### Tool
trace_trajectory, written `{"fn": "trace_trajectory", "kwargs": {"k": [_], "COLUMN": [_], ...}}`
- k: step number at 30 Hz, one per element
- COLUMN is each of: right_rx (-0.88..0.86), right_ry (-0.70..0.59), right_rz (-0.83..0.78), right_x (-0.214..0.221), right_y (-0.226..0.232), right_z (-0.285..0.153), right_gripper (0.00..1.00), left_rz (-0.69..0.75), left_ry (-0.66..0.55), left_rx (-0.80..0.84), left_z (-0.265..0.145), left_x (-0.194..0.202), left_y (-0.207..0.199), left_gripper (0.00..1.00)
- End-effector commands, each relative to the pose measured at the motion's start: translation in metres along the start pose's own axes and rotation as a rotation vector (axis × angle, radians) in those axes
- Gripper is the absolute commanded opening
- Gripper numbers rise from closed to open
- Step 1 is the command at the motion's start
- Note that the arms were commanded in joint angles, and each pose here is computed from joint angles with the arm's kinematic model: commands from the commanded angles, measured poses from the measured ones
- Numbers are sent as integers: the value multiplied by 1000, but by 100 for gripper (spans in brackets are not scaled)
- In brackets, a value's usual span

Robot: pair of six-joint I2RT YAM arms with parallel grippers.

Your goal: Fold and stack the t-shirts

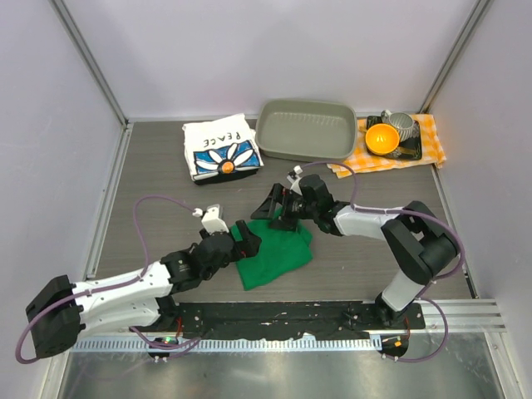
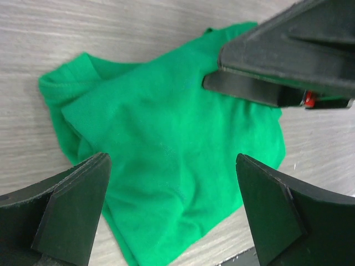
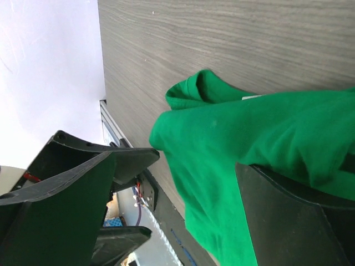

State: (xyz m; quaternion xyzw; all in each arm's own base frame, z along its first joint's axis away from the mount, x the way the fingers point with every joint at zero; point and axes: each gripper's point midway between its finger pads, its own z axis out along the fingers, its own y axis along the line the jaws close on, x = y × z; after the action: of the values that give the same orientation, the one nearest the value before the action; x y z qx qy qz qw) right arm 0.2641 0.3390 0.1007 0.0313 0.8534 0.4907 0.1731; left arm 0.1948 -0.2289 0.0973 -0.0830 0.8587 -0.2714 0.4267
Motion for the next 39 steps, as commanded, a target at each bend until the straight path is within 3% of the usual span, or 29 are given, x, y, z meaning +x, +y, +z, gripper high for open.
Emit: {"fn": "trace_trajectory", "kwargs": {"k": [1, 9, 18, 20, 26, 31, 39], "right_rx": [-70, -49, -75, -100, 62, 159, 160], "right_ry": [-52, 17, -49, -102, -287, -399, -393], "right_rz": [-87, -48, -170, -229, -366, -436, -431], "right_x": [-17, 11, -16, -31, -69, -76, -53], "right_y": [8, -44, 1, 30, 58, 76, 83], "right_z": [5, 19, 0, -16, -71, -131, -171], "right_gripper": [95, 94, 96, 97, 99, 100, 100], "left_rz": [-28, -15, -15, -12, -9, 11, 17], "left_ry": [-75, -83, -93, -97, -106, -84, -53], "left_rx": [93, 159, 255, 258, 250, 228, 138], "left_z": [8, 13, -1, 1, 19, 40, 76], "left_x": [-28, -52, -74, -73, -56, -40, 0], "left_y": [-21, -55, -90, -90, -76, -67, -20], "left_gripper": [100, 100, 100, 100, 100, 100, 100]}}
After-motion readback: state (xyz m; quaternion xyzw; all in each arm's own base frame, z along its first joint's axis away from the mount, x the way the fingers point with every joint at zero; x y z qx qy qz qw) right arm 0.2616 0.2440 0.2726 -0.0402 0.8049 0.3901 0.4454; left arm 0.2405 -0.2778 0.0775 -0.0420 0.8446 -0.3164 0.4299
